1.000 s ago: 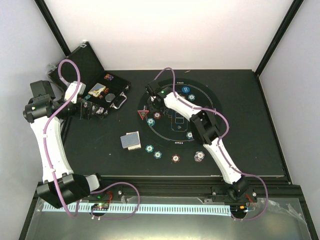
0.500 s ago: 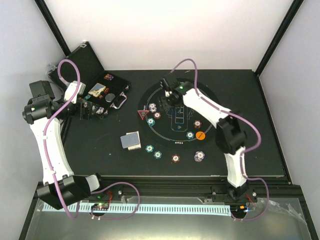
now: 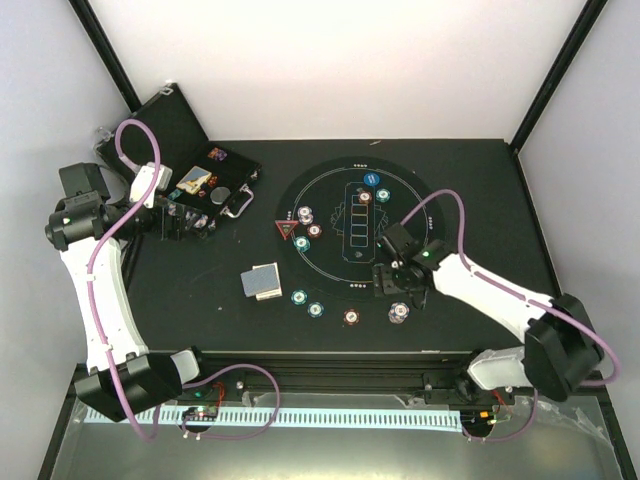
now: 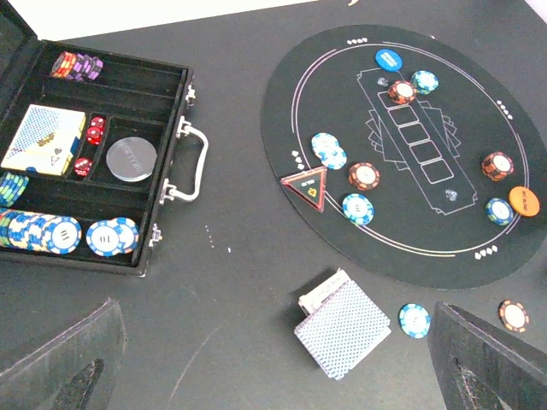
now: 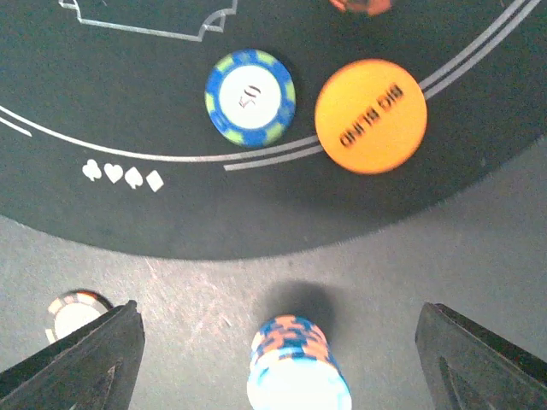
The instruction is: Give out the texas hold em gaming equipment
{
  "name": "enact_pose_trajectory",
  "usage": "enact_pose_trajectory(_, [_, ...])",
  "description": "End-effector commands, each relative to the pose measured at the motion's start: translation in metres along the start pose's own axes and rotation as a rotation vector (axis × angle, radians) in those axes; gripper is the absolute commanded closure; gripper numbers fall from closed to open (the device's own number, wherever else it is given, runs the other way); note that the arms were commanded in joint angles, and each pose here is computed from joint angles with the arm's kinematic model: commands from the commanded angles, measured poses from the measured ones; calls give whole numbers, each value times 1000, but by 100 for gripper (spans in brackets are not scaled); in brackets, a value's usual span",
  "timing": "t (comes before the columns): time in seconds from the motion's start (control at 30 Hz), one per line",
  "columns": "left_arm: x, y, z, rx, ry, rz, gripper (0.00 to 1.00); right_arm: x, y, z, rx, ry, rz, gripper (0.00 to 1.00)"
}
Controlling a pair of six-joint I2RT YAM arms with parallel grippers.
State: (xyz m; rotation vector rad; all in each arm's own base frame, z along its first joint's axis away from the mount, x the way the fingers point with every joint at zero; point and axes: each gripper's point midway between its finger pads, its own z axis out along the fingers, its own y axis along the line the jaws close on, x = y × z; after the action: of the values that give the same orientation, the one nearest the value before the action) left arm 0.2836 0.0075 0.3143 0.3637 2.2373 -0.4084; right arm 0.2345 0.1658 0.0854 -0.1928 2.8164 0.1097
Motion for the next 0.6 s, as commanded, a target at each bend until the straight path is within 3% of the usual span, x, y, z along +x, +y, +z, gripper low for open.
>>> enact_pose_trajectory(0.0, [-6,-9,-6,27,-36,6,1,17,-12,-5,7,-21,75,10])
enact_pose_trajectory(0.23, [-6,-8,-6,22,-34,10,1,52,-13,13,-25,48,78,15])
enact_pose_trajectory(0.57, [-7,-8,-8,15,-37,11,1,58,-11,21,6,83,39,25])
